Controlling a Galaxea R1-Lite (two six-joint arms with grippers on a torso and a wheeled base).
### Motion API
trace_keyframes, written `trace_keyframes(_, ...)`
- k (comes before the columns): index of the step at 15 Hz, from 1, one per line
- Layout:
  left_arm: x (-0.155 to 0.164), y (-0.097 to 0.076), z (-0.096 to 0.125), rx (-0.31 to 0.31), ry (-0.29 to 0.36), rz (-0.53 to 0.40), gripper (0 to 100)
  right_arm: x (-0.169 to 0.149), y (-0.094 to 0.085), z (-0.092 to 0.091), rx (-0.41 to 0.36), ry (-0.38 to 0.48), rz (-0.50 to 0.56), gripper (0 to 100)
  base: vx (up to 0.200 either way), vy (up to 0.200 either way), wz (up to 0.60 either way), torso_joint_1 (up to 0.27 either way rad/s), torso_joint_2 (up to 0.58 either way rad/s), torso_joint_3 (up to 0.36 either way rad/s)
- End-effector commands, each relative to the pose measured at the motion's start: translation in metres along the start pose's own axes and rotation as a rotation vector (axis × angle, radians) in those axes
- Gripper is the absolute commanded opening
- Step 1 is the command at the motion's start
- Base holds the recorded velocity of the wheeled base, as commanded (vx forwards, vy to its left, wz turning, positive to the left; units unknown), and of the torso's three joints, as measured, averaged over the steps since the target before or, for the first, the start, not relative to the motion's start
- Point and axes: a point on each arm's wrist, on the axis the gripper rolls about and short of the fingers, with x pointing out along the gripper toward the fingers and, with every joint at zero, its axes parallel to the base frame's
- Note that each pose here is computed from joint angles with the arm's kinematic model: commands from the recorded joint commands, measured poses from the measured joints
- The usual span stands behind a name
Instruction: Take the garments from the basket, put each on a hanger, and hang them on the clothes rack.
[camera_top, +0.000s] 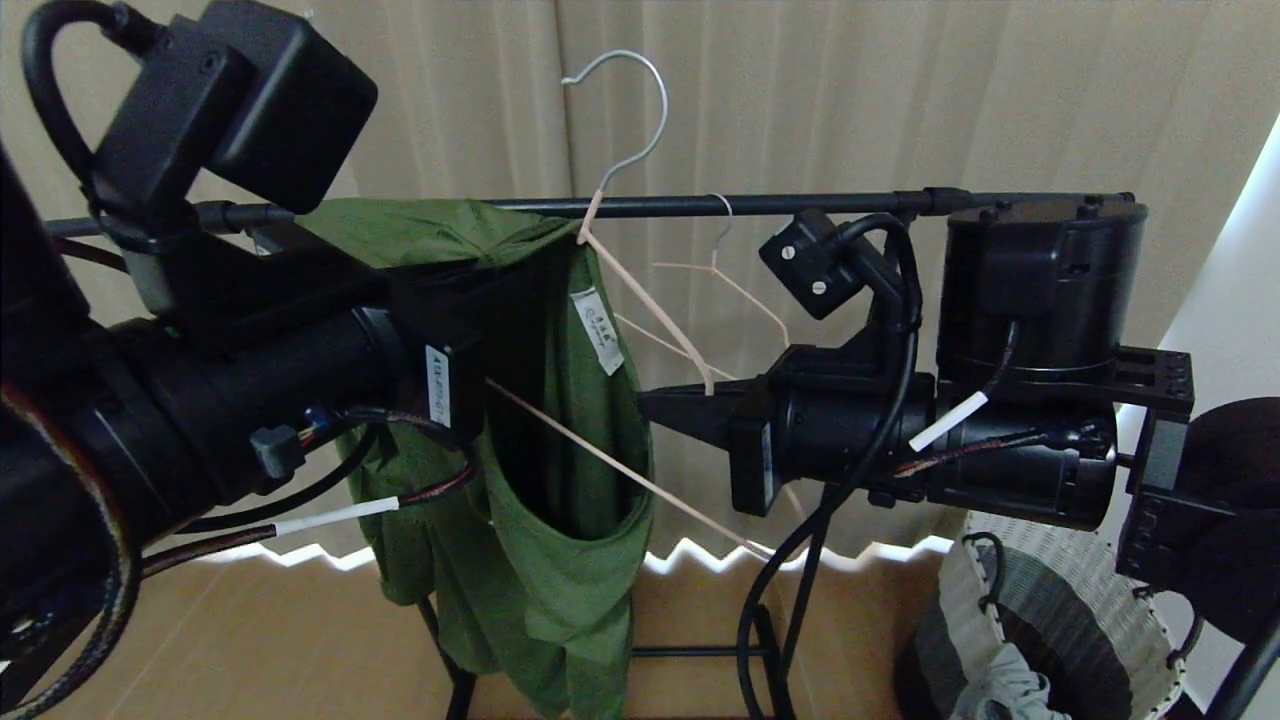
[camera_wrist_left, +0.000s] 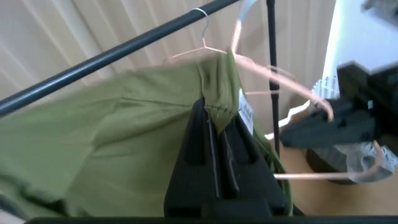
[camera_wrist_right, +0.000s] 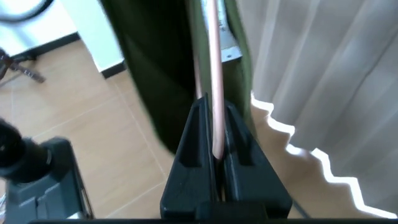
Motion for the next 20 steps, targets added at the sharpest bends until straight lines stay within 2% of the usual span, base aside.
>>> trace_keyframes(1,0.001,-0.003,-0.008,0.006,0.014,-0.018,0,-0.005,0.001,0.006,-0.006,-0.022,0.002,0,0.000,0.000,0.00,0.000,0.00,0.000)
trace_keyframes(2,0.001,-0.003,-0.008,0.006,0.013,-0.018,100,-0.006,0.002,0.007,-0.010,-0.025,0.002,0,0.000,0.000,0.00,0.000,0.00,0.000)
trace_keyframes(7,-0.002,-0.002,-0.008,0.005,0.008,-0.016,100,-0.011,0.003,0.010,-0.047,-0.040,0.003,0,0.000,0.000,0.00,0.000,0.00,0.000)
trace_keyframes(12,-0.027,0.003,-0.021,0.014,0.017,-0.013,100,-0.030,-0.005,0.016,-0.046,-0.022,-0.042,0,0.000,0.000,0.00,0.000,0.00,0.000)
trace_keyframes(13,-0.041,0.010,-0.024,0.068,0.008,0.012,100,-0.042,-0.010,0.018,-0.062,-0.004,-0.071,0,0.000,0.000,0.00,0.000,0.00,0.000)
trace_keyframes(15,-0.049,0.017,-0.025,0.108,-0.003,0.024,100,-0.051,-0.013,0.020,-0.066,0.005,-0.092,0,0.000,0.000,0.00,0.000,0.00,0.000)
trace_keyframes(17,-0.055,0.026,-0.024,0.172,-0.017,0.053,100,-0.063,-0.014,0.022,-0.059,0.024,-0.110,0,0.000,0.000,0.00,0.000,0.00,0.000)
trace_keyframes(18,-0.055,0.026,-0.024,0.172,-0.017,0.053,100,-0.063,-0.014,0.022,-0.059,0.024,-0.110,0,0.000,0.000,0.00,0.000,0.00,0.000)
trace_keyframes(19,-0.058,0.034,-0.020,0.300,-0.031,0.079,100,-0.068,-0.012,0.019,-0.078,0.049,-0.112,0,0.000,0.000,0.00,0.000,0.00,0.000)
trace_keyframes(20,-0.059,0.035,-0.018,0.357,-0.048,0.066,100,-0.067,-0.013,0.018,-0.075,0.056,-0.112,0,0.000,0.000,0.00,0.000,0.00,0.000)
